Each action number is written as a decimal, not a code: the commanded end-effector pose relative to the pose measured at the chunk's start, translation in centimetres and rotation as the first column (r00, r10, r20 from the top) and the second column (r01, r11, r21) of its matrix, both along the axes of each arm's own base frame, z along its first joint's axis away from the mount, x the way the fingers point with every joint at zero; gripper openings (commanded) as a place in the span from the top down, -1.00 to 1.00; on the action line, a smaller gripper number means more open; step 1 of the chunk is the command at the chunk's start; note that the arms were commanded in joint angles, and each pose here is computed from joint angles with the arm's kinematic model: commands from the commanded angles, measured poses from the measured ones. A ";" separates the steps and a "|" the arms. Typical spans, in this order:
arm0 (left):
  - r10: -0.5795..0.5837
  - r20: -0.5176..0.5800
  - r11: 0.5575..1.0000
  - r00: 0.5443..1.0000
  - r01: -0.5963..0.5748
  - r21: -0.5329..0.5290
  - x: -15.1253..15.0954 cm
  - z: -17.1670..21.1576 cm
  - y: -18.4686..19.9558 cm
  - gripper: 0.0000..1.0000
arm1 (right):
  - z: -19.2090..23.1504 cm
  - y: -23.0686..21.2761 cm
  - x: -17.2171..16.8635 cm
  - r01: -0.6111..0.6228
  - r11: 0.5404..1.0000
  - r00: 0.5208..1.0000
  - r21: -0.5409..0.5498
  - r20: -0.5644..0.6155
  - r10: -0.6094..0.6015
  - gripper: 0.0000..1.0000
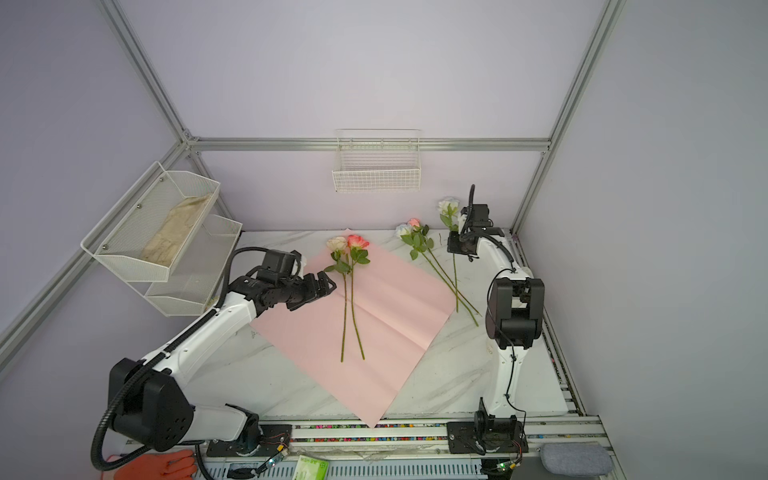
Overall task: Tie the bouquet of fake flowers
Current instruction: 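Carry the white rose with right gripper and lay it on the other roses, then return right gripper to the remaining roses and grasp a pink rose stem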
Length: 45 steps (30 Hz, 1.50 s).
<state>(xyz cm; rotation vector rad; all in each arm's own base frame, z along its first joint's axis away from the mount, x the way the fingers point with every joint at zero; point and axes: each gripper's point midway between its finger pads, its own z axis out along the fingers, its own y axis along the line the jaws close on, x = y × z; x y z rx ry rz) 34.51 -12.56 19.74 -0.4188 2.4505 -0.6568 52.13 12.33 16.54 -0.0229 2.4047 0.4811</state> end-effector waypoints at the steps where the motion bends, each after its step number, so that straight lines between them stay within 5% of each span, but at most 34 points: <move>1: 0.101 -0.012 0.995 0.995 -0.101 0.012 -1.1 -0.9 3.0 -0.95 | -0.4 8.7 -2.3 -0.053 0.979 0.998 0.198 -0.006 0.055 0.99; 8: 0.136 0.036 0.991 0.990 -0.136 0.010 -2.6 -0.3 4.6 -0.96 | -2.1 19.3 -5.8 -0.074 0.922 0.997 0.380 -0.001 0.080 0.99; 17: 0.141 0.010 0.990 0.990 -0.141 -0.002 -3.3 -1.1 4.6 -0.96 | -10.2 22.3 -8.3 -0.091 0.962 0.979 0.257 -0.151 0.133 0.95; 21: 0.128 0.003 0.992 0.992 -0.128 -0.018 -2.9 -1.4 4.2 -0.96 | -12.3 23.8 -8.8 -0.166 0.948 0.957 0.272 -0.188 0.221 0.75; 24: 0.085 -0.002 0.995 0.996 -0.086 -0.042 -2.5 -1.1 3.3 -0.96 | -10.9 23.7 -8.6 -0.178 0.947 0.960 0.268 -0.166 0.227 0.37; 31: -0.046 0.005 0.991 0.999 0.046 -0.123 -1.5 -1.2 0.0 -0.97 | -4.4 14.0 -5.4 -0.089 0.985 0.995 0.145 -0.037 0.095 0.14; 38: -0.199 -0.006 0.974 0.980 0.197 -0.111 -0.3 -1.8 -6.0 -0.99 | -5.9 -3.0 -0.6 0.090 0.992 0.995 -0.092 -0.039 -0.094 0.14; 45: -0.266 -0.055 0.960 0.963 0.259 -0.104 0.9 -3.3 -9.7 -0.99 | -9.6 -5.8 1.7 -0.019 0.954 0.993 -0.300 -0.117 -0.017 0.15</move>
